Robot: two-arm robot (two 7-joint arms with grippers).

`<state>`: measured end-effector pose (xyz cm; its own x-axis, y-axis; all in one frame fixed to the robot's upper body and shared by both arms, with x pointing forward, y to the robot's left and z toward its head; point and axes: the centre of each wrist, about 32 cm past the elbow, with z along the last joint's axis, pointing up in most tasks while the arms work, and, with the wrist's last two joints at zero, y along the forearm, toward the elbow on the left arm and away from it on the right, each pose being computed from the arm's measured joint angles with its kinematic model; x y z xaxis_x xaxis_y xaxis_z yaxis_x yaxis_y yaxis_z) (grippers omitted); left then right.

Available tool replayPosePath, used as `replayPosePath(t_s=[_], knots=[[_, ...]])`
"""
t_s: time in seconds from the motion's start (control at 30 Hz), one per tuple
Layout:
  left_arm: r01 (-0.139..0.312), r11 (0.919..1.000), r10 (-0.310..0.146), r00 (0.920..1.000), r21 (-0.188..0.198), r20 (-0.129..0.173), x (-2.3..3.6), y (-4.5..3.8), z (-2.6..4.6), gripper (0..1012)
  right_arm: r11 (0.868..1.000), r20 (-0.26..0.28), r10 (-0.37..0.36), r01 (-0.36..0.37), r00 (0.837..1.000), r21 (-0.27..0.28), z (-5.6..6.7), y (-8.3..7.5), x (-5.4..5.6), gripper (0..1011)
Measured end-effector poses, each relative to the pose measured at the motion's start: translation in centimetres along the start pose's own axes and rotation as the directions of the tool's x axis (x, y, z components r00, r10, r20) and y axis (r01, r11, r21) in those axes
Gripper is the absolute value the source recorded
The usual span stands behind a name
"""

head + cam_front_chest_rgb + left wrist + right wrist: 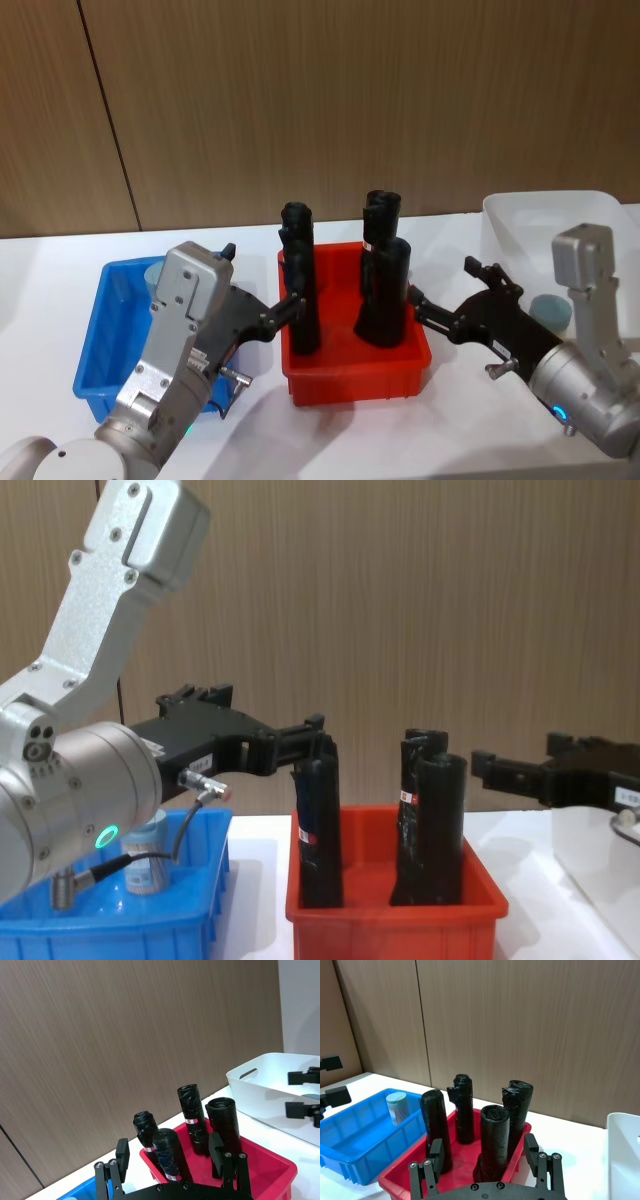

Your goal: Pick the cotton swabs from the blue box and place them into the white box.

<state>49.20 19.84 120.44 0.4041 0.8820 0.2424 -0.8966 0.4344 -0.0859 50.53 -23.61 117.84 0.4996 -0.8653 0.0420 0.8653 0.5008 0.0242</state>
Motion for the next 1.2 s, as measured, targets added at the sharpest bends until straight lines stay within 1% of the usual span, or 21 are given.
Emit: replayPosePath(t_s=[0.13, 0.23, 0.57, 0.67, 0.77, 1.2], knots=[[0.0, 1.0, 0.0, 1.0, 0.0, 0.0, 0.0, 0.0, 0.0, 1003, 1.0, -0.008, 0.017, -0.017, 1.0, -0.01, -0.2, 0.7, 0.4, 1002], [0.0, 1.0, 0.0, 1.0, 0.0, 0.0, 0.0, 0.0, 0.0, 1003, 0.999, -0.021, 0.037, -0.038, 0.999, -0.022, -0.5, 1.7, 1.1, 1002], [0.0, 1.0, 0.0, 1.0, 0.0, 0.0, 0.0, 0.0, 0.0, 1003, 0.996, -0.064, 0.072, -0.075, 0.995, -0.042, -1.1, 4.0, 2.5, 1002], [0.0, 1.0, 0.0, 1.0, 0.0, 0.0, 0.0, 0.0, 0.0, 1003, 0.996, -0.072, 0.075, -0.079, 0.995, -0.045, -1.3, 4.4, 2.8, 1002], [0.0, 1.0, 0.0, 1.0, 0.0, 0.0, 0.0, 0.0, 0.0, 1003, 0.995, -0.087, 0.08, -0.084, 0.993, -0.047, -1.5, 5.2, 3.4, 1002], [0.0, 1.0, 0.0, 1.0, 0.0, 0.0, 0.0, 0.0, 0.0, 1003, 0.995, -0.121, 0.084, -0.091, 0.989, -0.052, -2.3, 7.2, 4.7, 1002]])
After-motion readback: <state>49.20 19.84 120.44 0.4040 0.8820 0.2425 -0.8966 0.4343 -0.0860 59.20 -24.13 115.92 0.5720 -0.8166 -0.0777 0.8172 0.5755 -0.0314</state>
